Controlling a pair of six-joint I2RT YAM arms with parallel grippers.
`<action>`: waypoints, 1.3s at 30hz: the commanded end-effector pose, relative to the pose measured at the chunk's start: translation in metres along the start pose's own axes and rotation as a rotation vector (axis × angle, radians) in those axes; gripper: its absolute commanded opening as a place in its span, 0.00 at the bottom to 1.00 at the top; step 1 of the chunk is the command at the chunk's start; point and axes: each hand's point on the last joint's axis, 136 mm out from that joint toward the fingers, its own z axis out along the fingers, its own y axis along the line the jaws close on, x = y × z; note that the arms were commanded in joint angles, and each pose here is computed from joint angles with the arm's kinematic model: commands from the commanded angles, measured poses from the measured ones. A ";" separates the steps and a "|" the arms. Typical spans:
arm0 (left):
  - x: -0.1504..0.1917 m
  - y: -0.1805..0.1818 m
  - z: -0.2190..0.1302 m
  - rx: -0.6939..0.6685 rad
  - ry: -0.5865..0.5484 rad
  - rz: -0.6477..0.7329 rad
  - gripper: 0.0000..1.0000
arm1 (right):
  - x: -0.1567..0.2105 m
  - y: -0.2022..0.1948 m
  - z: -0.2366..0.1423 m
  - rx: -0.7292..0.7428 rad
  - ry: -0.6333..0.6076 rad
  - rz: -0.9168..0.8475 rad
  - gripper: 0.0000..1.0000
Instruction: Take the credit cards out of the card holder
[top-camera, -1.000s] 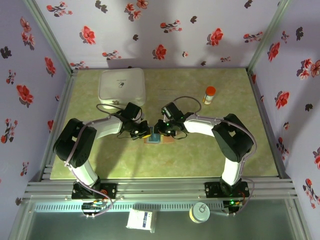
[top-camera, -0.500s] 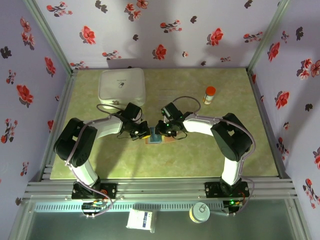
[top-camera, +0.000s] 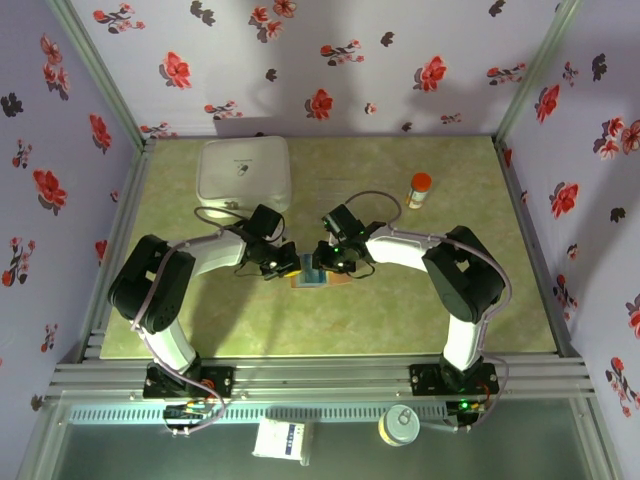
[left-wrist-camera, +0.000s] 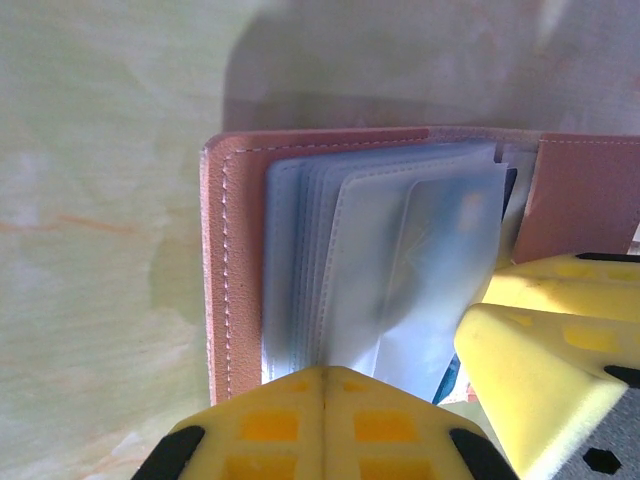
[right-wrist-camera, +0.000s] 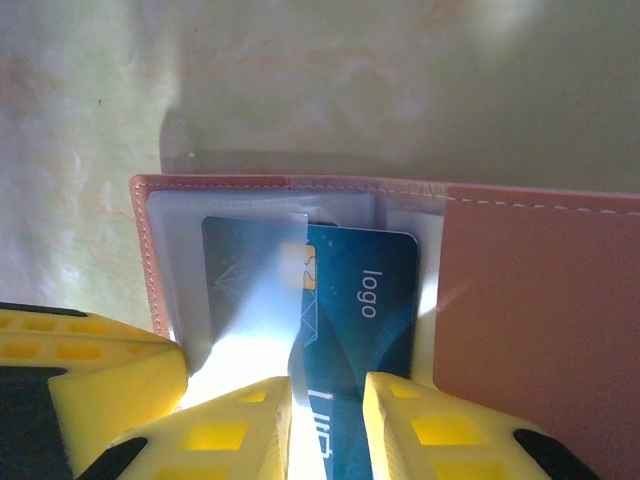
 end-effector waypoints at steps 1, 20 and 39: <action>0.003 0.014 0.005 -0.061 0.021 -0.005 0.03 | -0.003 -0.007 -0.011 0.049 -0.017 -0.011 0.28; -0.009 -0.018 -0.020 -0.026 -0.015 0.047 0.03 | -0.008 -0.007 -0.017 -0.094 -0.048 0.066 0.29; -0.003 -0.019 0.010 -0.054 0.037 0.054 0.01 | -0.001 -0.022 -0.003 -0.087 -0.007 0.117 0.27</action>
